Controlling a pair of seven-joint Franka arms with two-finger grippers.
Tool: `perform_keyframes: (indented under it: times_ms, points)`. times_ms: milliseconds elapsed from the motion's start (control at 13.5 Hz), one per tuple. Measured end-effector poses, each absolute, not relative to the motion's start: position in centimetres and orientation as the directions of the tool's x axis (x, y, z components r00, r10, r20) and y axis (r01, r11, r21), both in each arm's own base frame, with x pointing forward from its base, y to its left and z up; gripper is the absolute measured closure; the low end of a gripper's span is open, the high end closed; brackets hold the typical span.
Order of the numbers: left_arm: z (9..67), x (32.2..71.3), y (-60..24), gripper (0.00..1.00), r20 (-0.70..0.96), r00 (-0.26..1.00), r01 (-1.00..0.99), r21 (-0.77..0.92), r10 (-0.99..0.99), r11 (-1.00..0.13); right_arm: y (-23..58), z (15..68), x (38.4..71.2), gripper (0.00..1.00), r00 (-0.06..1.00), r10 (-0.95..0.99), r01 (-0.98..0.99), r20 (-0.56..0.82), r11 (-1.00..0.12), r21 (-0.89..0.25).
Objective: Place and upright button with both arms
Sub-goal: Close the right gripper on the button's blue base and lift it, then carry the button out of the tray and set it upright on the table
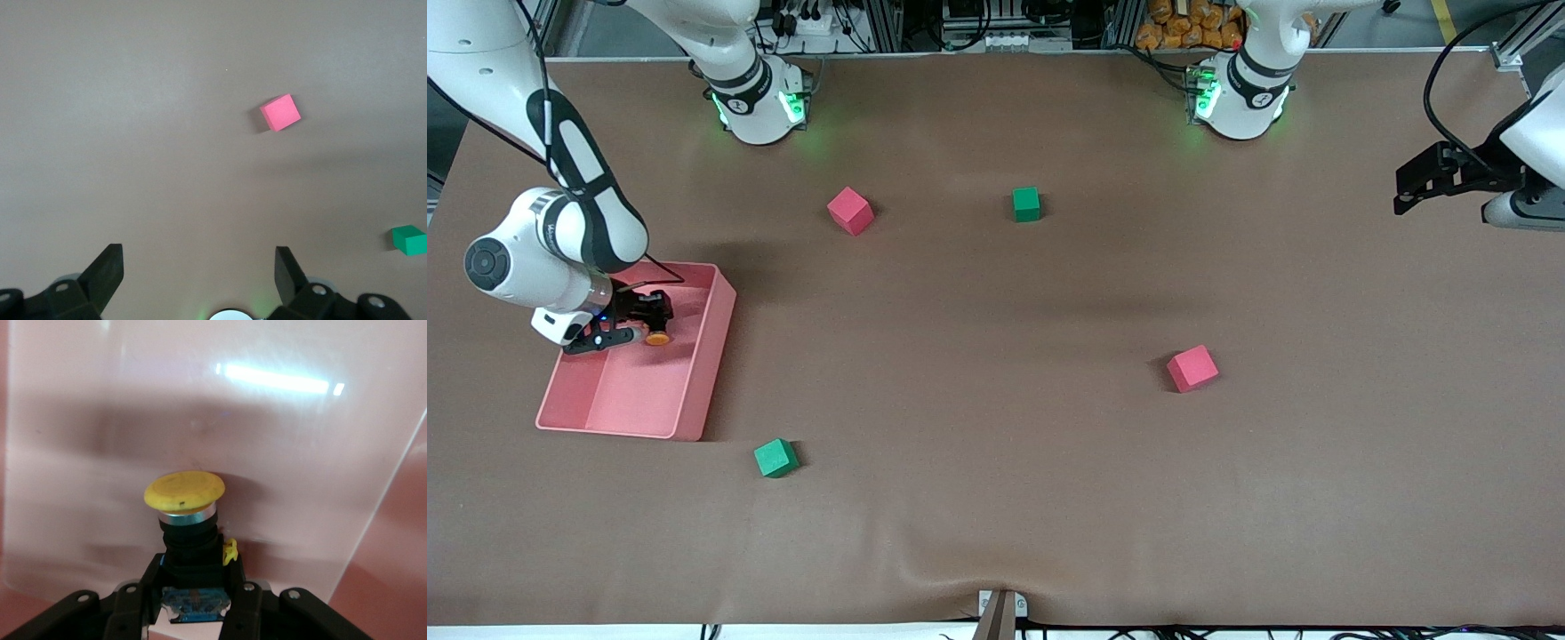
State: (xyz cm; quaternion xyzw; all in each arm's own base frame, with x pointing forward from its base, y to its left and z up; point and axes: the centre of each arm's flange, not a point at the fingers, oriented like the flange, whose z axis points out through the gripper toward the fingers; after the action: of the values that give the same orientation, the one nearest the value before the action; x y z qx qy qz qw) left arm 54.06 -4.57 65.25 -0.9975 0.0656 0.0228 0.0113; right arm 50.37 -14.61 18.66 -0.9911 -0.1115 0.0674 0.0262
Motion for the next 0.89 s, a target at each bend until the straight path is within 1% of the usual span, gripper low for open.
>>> perform_keyframes:
  times_ms: [296,593,889]
  points:
    - [65.2,54.1,-4.6,0.0,-0.047,0.99,-0.131,-0.02,-0.13,-0.991,-13.1,22.7,53.4,0.59,0.953,0.286,0.281,-0.101,-0.958,-0.06]
    - [65.2,54.1,-4.6,0.0,-0.047,0.99,-0.132,-0.02,-0.131,-0.991,-12.1,29.4,57.3,0.59,0.925,0.359,0.351,-0.121,-0.933,-0.087]
    - [65.2,54.0,-4.8,0.0,-0.047,0.99,-0.135,-0.019,-0.134,-0.991,-6.7,33.5,60.4,0.59,0.898,0.43,0.424,-0.098,-0.903,-0.075]
